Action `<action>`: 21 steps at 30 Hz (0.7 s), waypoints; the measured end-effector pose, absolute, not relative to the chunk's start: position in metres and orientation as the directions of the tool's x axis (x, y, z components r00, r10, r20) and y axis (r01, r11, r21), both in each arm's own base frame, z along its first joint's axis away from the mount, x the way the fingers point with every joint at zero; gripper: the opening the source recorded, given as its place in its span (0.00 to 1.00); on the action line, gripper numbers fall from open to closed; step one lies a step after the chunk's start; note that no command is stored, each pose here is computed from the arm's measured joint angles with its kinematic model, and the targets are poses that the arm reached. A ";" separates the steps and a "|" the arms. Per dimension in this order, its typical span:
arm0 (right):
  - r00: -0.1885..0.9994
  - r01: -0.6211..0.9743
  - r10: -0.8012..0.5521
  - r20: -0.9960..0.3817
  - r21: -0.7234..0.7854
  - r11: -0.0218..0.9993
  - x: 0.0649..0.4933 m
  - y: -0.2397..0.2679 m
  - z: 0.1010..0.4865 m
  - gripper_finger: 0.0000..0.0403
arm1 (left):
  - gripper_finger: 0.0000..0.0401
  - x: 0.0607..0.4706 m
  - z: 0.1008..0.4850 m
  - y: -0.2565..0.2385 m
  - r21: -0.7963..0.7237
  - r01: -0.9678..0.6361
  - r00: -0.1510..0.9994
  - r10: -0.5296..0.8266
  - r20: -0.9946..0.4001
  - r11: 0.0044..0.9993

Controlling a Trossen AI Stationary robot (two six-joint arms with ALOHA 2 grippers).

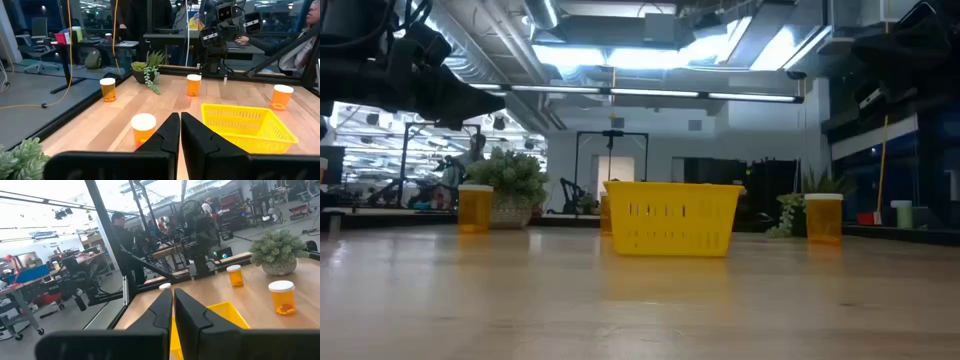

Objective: Pick and place pill bottles into a basket

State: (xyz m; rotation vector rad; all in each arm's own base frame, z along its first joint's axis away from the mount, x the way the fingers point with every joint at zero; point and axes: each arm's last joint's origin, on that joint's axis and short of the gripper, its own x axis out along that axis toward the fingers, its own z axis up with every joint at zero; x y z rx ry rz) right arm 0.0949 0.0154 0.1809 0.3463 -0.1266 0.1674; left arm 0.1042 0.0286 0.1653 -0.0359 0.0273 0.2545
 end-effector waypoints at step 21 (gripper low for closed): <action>0.978 -0.184 0.141 0.151 0.326 0.927 0.095 0.015 0.181 0.06 | 0.03 0.104 0.165 0.029 -0.032 -0.252 0.967 0.251 -0.032 0.967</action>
